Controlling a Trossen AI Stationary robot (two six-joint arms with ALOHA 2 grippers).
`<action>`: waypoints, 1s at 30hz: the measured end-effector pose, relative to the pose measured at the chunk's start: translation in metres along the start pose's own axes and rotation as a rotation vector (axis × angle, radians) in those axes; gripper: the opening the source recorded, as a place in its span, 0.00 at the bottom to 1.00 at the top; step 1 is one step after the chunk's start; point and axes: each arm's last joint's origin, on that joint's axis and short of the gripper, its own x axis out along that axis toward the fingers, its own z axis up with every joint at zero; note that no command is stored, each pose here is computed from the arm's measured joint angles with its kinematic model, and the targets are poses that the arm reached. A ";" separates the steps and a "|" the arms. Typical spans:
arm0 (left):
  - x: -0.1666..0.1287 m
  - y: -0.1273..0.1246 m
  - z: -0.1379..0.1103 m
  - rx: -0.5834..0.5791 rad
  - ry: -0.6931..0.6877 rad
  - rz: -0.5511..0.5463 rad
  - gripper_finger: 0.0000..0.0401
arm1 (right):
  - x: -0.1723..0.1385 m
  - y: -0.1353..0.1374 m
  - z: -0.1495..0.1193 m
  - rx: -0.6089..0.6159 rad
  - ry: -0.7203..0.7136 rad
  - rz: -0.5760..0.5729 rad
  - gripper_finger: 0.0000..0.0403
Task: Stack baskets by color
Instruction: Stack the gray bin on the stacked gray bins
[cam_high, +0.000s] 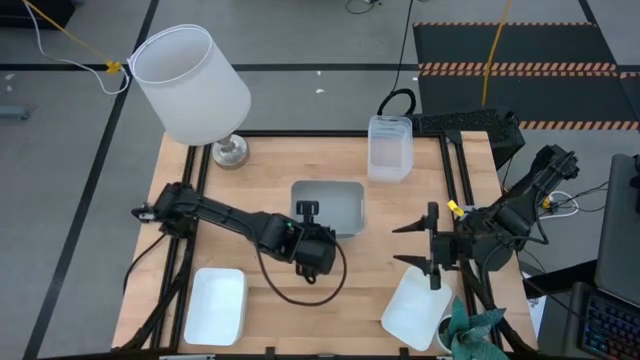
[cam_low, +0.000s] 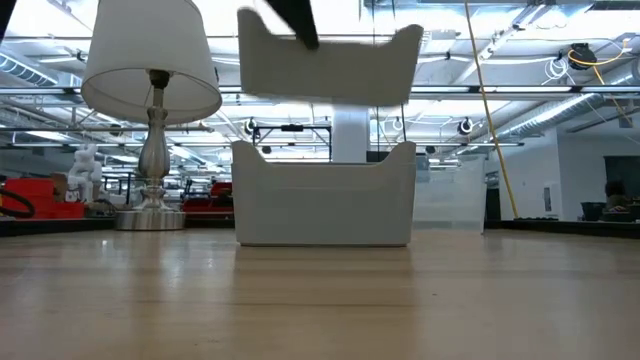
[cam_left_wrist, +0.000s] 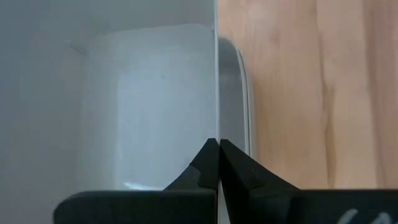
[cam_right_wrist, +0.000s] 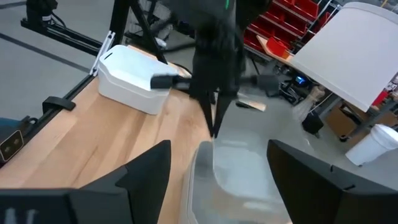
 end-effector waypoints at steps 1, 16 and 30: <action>0.006 -0.001 -0.002 0.008 0.014 -0.006 0.01 | 0.000 0.000 0.000 0.000 0.000 0.000 0.64; 0.054 0.007 -0.015 0.021 0.077 -0.073 0.01 | 0.000 0.000 0.000 -0.008 0.000 0.000 0.64; 0.041 0.003 -0.012 0.032 0.010 -0.103 0.01 | 0.000 0.000 0.000 -0.009 -0.001 0.008 0.64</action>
